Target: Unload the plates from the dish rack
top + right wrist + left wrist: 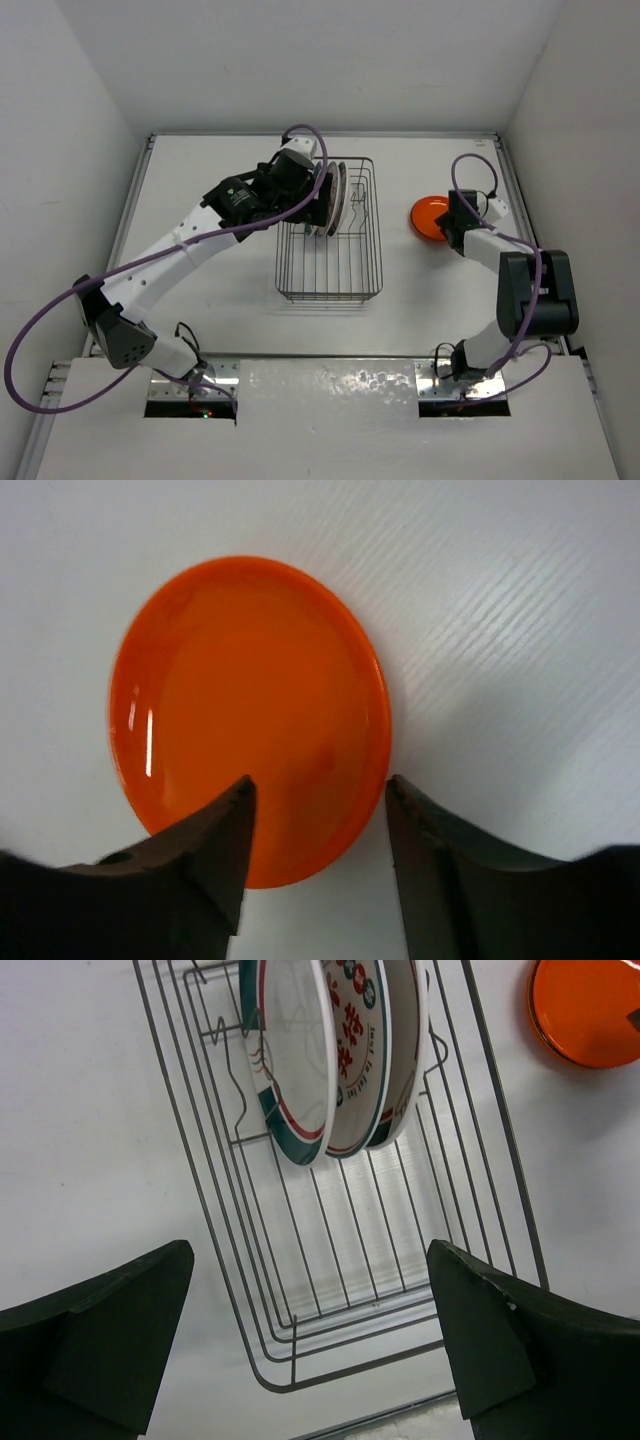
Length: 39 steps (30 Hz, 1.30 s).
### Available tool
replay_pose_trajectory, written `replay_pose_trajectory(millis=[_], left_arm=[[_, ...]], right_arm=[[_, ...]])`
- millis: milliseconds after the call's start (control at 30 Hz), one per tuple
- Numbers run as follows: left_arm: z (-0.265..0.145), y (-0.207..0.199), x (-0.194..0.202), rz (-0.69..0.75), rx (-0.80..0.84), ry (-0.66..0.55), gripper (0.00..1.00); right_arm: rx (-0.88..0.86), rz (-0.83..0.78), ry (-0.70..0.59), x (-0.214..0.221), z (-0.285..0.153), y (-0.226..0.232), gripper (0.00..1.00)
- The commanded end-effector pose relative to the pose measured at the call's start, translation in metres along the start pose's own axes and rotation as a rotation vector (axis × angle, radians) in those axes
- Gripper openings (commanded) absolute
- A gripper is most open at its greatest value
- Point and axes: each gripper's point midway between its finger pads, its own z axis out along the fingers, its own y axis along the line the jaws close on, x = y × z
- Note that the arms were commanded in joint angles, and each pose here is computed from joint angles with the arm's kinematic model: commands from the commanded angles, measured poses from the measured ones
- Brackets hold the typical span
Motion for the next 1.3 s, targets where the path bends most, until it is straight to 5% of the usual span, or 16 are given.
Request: replay_pose_trajectory(millis=[0, 33, 167, 367, 533, 733, 1133, 1267], left_arm=[[-0.001, 0.005, -0.025, -0.031, -0.033, -0.056, 1.00], [0.003, 0.005, -0.031, -0.039, -0.052, -0.060, 1.00], [0.018, 0.006, -0.040, -0.037, -0.098, -0.045, 1.00], [0.049, 0.004, -0.063, -0.058, -0.094, -0.045, 0.98], [0.094, 0.014, -0.075, -0.154, -0.015, 0.021, 0.75], [0.130, 0.008, -0.075, -0.228, 0.134, 0.062, 0.64], [0.150, -0.008, -0.054, -0.287, 0.227, 0.111, 0.59], [0.154, -0.005, -0.046, -0.299, 0.207, 0.131, 0.43]], right_arm=[[-0.083, -0.017, 0.045, -0.012, 0.001, 0.039, 0.56], [0.008, -0.077, 0.116, 0.000, -0.002, 0.021, 0.77], [0.200, -0.152, 0.159, -0.016, -0.021, 0.000, 0.99], [0.124, -0.188, 0.145, -0.036, -0.062, 0.009, 0.99], [-0.142, -0.279, 0.228, -0.018, -0.098, 0.051, 0.99], [-0.289, -0.398, 0.313, 0.012, -0.129, 0.063, 0.99], [-0.288, -0.456, 0.353, 0.026, -0.141, 0.044, 0.99], [-0.289, -0.458, 0.356, 0.027, -0.143, 0.041, 0.99]])
